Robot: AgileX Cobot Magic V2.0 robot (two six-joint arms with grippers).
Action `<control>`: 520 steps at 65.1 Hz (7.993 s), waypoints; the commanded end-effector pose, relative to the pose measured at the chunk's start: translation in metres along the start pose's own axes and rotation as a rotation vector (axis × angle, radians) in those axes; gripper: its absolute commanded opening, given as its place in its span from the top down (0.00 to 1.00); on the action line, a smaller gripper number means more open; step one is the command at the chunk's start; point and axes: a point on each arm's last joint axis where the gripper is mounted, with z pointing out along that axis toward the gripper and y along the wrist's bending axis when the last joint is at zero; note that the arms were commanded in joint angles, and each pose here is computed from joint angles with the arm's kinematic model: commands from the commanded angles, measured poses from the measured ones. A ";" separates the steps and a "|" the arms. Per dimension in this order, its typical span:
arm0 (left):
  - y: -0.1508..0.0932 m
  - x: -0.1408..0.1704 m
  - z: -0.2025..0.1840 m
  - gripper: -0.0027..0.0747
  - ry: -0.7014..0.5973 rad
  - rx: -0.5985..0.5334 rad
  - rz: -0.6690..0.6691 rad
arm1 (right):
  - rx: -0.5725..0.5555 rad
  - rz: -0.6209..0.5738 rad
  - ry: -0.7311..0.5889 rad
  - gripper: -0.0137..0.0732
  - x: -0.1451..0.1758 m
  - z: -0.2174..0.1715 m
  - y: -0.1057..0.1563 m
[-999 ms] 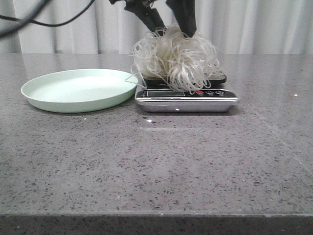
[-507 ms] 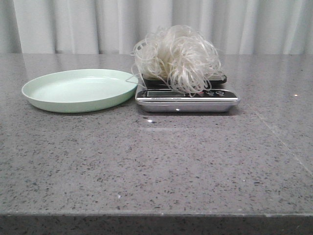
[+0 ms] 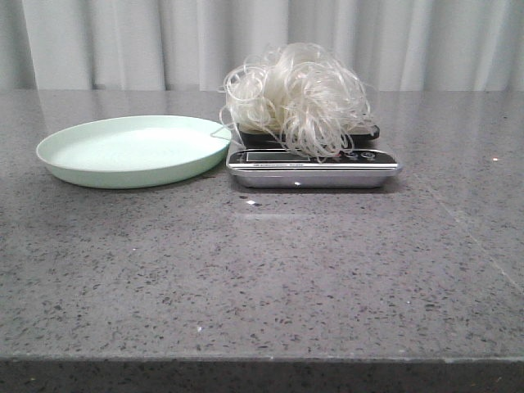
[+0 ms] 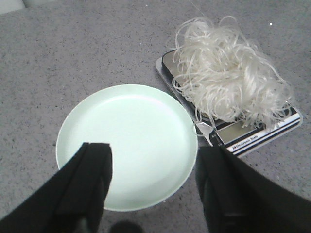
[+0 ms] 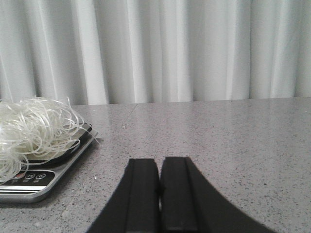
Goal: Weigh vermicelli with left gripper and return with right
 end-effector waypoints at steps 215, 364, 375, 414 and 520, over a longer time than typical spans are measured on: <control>0.000 0.158 -0.119 0.80 -0.666 0.068 0.020 | -0.330 -0.211 1.420 0.70 -0.048 0.336 0.198; 0.000 0.157 -0.119 0.80 -0.674 0.068 0.020 | -0.536 -0.165 0.679 0.15 -0.212 0.147 0.145; 0.000 0.157 -0.120 0.80 -0.678 0.068 0.019 | -0.556 -0.109 0.509 0.15 -0.195 0.095 0.110; 0.000 0.157 -0.120 0.80 -0.682 0.069 0.019 | -0.596 0.044 0.034 0.15 -0.117 -0.035 0.019; 0.031 0.212 -0.071 0.80 -0.702 -0.484 -0.133 | -0.586 0.003 0.122 0.63 -0.104 -0.026 0.023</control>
